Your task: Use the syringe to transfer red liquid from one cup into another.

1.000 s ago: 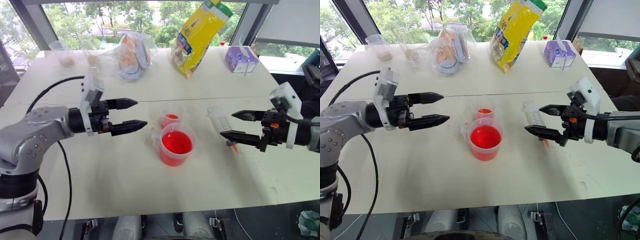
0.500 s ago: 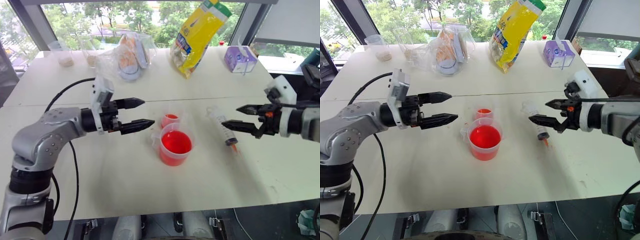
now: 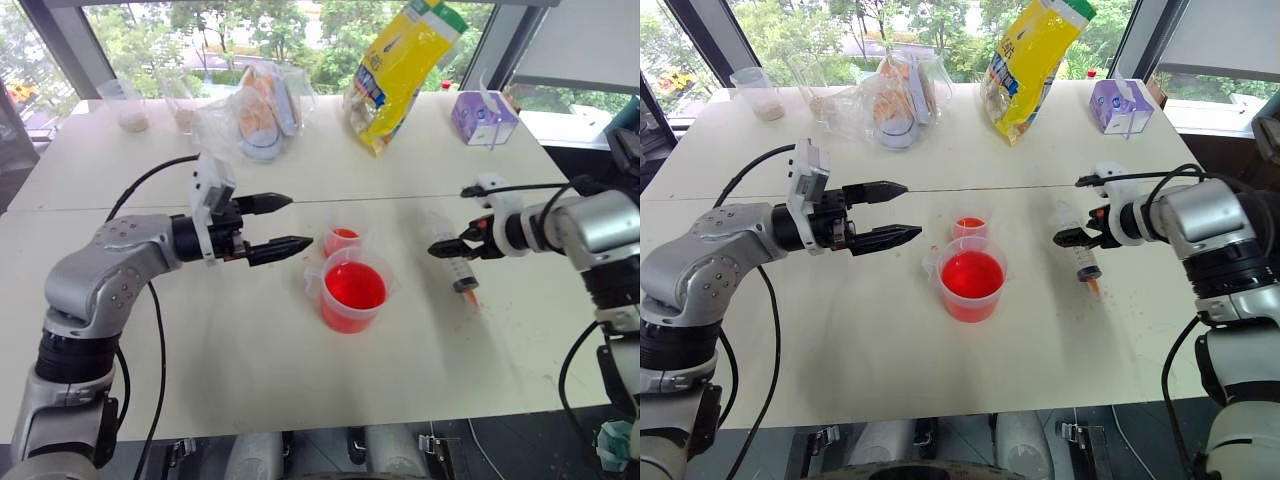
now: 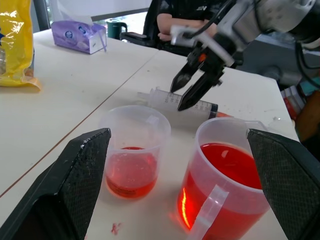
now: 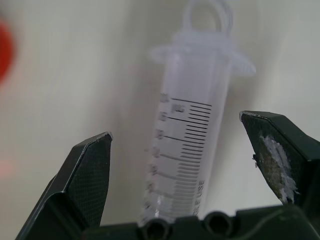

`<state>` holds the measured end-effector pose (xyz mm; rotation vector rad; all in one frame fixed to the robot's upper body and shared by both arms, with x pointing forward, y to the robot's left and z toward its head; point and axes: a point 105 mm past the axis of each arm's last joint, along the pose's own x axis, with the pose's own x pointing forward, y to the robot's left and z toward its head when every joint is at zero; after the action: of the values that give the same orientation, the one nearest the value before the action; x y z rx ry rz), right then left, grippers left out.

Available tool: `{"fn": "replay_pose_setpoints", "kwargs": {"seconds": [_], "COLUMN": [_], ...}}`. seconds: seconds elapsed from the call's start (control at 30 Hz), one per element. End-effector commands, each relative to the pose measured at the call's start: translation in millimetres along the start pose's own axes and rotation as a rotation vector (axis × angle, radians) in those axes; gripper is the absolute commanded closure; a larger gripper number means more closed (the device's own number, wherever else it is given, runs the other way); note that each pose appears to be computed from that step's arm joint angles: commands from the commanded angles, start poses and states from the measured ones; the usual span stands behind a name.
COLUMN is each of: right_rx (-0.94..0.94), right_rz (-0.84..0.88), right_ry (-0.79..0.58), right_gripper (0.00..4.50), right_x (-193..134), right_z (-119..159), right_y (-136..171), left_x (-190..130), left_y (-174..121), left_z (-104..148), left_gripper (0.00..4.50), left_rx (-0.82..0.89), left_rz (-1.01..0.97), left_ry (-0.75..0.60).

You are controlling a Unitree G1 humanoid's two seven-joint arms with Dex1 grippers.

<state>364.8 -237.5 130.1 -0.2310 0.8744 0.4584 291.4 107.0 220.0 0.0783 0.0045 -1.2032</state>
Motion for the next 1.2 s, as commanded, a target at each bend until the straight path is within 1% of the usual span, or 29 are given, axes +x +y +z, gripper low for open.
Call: {"fn": "replay_pose_setpoints", "kwargs": {"seconds": [0.03, 0.1, 0.17, 0.23, 0.27, 0.37, 0.47, 0.57, 0.63, 0.67, 0.73, 0.83, 0.87, 0.93, 1.03, 1.1, 1.2], "right_rx": [-0.049, -0.063, -0.091, -0.103, -0.106, -0.118, -0.151, -0.157, -0.196, -0.244, -0.34, -0.357, -0.356, -0.331, -0.26, -0.223, -0.223], "right_rz": [-0.013, -0.006, -0.003, 0.006, 0.009, -0.002, -0.02, 0.07, 0.154, 0.202, 0.306, 0.408, 0.438, 0.535, 0.655, 0.669, 0.685], "right_ry": [-0.006, 0.005, 0.011, 0.011, 0.01, -0.022, -0.145, -0.382, -0.566, -0.658, -0.822, -1.036, -1.081, -1.177, -1.303, -1.315, -1.303], "right_gripper": [0.27, 0.86, 1.93, 2.9, 3.07, 3.08, 3.08, 3.08, 3.08, 3.08, 3.08, 3.08, 3.08, 3.08, 3.08, 3.08, 3.08], "right_x": [1, 5, 8, 10, 11, 4, -14, -44, -72, -86, -115, -143, -148, -156, -156, -145, -125], "right_z": [8, 9, 10, 12, 13, 21, 42, 74, 92, 98, 105, 109, 109, 104, 92, 88, 77], "right_y": [-6, -6, -6, -4, -4, -5, -4, 18, 41, 55, 85, 115, 123, 140, 158, 163, 174], "left_x": [-4, -6, -7, -7, -7, -8, -8, -7, -6, -5, -3, -1, -1, 1, 5, 6, 7], "left_y": [-5, -5, -5, -4, -4, -2, 1, 4, 6, 7, 9, 12, 13, 14, 14, 14, 14], "left_z": [8, 7, 7, 7, 8, 9, 12, 20, 27, 30, 35, 40, 41, 43, 48, 50, 53], "left_gripper": [0.0, 0.0, 0.0, 0.0, 0.0, 0.0, 0.0, 0.0, 0.0, 0.0, 0.0, 0.0, 0.0, 0.0, 0.0, 0.0, 0.0], "left_rx": [0.052, 0.054, 0.057, 0.059, 0.059, 0.067, 0.076, 0.081, 0.083, 0.081, 0.078, 0.085, 0.088, 0.093, 0.1, 0.103, 0.107], "left_rz": [0.01, 0.025, 0.032, 0.038, 0.039, 0.044, 0.042, 0.03, 0.019, 0.011, -0.006, -0.031, -0.038, -0.055, -0.086, -0.101, -0.118], "left_ry": [-0.015, -0.009, -0.008, -0.011, -0.011, -0.011, -0.011, -0.031, -0.049, -0.059, -0.073, -0.075, -0.075, -0.075, -0.072, -0.067, -0.058]}}
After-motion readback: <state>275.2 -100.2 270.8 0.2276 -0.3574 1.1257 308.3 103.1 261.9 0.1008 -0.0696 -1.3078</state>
